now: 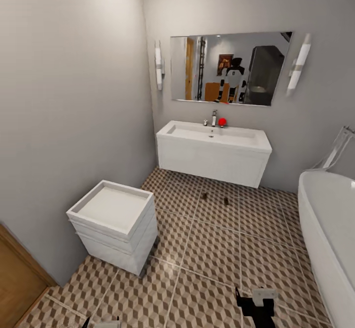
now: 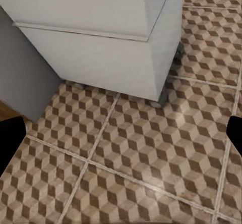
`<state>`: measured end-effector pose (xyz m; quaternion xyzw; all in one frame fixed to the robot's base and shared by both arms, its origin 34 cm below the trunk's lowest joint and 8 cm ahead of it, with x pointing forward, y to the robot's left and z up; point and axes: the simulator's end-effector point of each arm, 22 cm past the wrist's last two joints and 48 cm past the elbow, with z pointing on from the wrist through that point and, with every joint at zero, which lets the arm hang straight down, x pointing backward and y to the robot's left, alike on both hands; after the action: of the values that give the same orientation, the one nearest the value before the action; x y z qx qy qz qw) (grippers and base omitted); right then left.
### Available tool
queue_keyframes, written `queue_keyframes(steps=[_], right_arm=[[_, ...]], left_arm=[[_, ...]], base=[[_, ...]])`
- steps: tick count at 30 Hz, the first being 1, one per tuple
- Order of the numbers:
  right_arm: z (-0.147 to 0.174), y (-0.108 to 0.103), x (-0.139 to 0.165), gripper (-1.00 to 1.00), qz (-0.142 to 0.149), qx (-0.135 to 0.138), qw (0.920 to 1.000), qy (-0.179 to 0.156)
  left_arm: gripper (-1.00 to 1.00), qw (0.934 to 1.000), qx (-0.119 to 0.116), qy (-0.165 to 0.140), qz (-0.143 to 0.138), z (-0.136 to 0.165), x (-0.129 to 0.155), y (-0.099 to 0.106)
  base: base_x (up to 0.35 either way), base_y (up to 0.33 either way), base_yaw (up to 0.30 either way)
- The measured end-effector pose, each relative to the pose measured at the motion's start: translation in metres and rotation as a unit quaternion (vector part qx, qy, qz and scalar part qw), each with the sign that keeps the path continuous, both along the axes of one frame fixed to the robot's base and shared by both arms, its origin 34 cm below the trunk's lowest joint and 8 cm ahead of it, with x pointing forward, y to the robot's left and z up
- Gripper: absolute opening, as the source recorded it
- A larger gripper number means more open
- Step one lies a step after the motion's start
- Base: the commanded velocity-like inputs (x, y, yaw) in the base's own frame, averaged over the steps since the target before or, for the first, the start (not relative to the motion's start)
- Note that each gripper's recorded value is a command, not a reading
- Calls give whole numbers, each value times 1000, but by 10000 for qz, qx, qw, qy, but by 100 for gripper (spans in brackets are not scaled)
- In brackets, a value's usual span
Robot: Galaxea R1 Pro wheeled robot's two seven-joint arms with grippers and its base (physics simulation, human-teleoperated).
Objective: Take the four mousetraps from the cabinet in the bathroom and place them on the bathroom floor. Make sure all four end up on the same floor surface, and ensure that at least two of them are either under or directly next to the same bathroom sink.
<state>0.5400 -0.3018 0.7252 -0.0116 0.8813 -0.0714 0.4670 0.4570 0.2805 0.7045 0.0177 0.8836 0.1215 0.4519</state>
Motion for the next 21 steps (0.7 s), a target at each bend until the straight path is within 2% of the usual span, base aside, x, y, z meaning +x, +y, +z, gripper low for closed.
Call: queue_keyframes(steps=[21], right_arm=[[0,0,0,100,0,1,10000,0]], left_arm=[[100,10000,0,0,-1,0,0,0]], base=[[0,0,290]])
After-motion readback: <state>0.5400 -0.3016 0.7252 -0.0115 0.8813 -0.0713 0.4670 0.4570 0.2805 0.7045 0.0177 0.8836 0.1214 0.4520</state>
